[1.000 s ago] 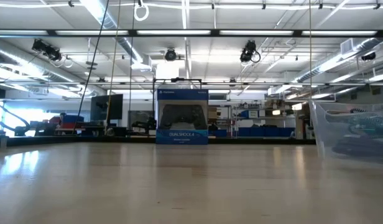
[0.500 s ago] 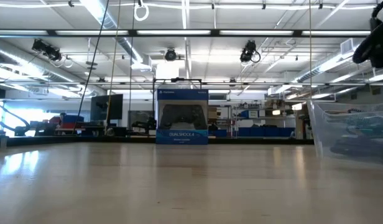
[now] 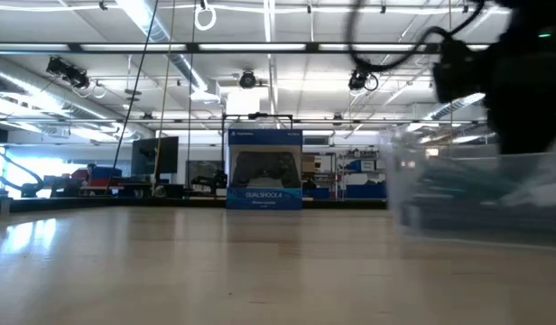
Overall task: Pick and place USB-C Cables
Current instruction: Move the transparent bin to the center of the table
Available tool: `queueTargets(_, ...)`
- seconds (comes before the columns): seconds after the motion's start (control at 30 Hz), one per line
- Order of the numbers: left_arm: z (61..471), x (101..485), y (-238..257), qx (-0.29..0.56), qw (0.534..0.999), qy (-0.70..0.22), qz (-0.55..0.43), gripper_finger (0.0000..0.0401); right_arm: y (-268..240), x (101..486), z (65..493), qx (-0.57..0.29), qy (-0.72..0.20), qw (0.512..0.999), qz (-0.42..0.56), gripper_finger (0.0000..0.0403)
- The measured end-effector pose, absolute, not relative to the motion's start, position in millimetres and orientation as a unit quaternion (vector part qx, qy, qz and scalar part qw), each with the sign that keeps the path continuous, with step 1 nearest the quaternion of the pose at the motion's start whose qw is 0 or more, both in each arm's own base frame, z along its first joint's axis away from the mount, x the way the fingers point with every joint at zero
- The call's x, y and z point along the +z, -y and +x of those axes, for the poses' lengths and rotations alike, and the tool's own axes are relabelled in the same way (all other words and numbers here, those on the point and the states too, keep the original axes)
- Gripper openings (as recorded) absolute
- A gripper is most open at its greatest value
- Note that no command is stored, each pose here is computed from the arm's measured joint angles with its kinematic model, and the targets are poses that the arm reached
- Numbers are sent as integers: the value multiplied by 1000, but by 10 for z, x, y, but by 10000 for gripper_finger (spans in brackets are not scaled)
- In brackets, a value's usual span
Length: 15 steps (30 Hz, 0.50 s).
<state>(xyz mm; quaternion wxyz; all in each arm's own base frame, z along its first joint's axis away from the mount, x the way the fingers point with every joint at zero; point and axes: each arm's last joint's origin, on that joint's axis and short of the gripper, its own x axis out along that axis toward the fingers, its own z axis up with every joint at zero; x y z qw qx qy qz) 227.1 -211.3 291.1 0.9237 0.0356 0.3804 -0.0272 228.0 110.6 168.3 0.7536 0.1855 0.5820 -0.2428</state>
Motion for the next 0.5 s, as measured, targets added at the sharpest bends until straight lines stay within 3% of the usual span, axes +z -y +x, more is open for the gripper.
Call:
queueTargets(0.27,2278,2914,2111,-25,925,-379,28,188,-732,1712,2722,-131,-562,812,84,3)
queueTargets(0.5,2287,2924,2119,-23,927,-373,13,188,-511,1657,3169,-93,-582,808,25,2)
